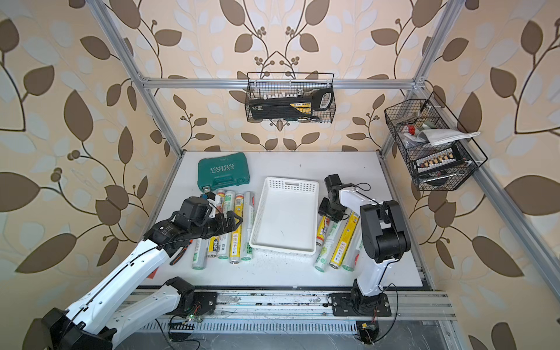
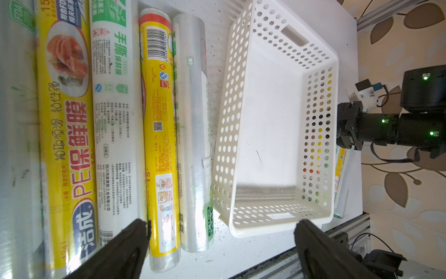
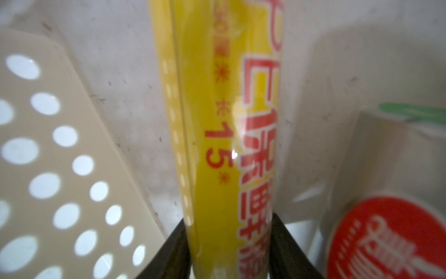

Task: Put the plastic wrap into the basket
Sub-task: Pick up the plastic wrap from the center of the board.

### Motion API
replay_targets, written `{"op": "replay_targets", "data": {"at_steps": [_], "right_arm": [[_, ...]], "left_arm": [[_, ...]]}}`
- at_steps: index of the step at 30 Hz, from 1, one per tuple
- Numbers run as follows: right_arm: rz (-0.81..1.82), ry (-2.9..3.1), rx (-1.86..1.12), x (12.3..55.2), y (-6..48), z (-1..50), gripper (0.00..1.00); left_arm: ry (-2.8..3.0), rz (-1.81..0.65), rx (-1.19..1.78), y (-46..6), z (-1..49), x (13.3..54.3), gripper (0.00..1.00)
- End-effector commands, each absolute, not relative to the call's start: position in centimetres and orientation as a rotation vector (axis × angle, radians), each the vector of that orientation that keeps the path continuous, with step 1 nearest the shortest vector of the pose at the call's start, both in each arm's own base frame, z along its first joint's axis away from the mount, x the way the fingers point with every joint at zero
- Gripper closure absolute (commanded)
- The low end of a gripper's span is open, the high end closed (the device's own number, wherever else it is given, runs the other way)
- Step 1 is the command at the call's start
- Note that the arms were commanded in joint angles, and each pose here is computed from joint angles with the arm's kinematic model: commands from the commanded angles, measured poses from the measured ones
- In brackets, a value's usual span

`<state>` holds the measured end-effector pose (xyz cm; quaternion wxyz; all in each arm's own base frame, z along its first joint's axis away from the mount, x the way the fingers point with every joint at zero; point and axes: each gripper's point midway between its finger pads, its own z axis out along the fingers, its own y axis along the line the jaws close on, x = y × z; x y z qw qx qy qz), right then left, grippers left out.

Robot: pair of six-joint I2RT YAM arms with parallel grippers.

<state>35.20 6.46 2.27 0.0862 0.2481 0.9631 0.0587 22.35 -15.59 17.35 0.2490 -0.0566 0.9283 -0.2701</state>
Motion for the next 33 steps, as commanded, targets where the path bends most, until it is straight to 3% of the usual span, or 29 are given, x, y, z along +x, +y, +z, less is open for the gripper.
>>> {"op": "replay_targets", "data": {"at_steps": [1, 11, 18, 23, 33], "right_arm": [[0.161, 2.852, 0.754, 36.2, 6.0, 3.0, 0.59], [0.016, 2.788, 0.699, 36.3, 3.7, 8.8, 0.68], [0.095, 2.715, 0.642, 35.8, 4.2, 15.3, 0.69], [0.440, 2.671, 0.540, 35.4, 8.8, 19.0, 0.70], [0.715, 2.696, 0.407, 33.0, 17.3, 19.2, 0.69]], "left_arm": [[2.528, -0.708, -0.136, -15.4, 17.3, 22.3, 0.01], [2.528, -0.701, -0.138, -15.3, 17.4, 22.2, 0.01], [2.519, -0.700, -0.139, -15.1, 17.7, 22.0, 0.01], [2.515, -0.700, -0.139, -15.1, 17.9, 22.0, 0.01], [2.510, -0.707, -0.148, -14.9, 18.1, 21.7, 0.01]]}}
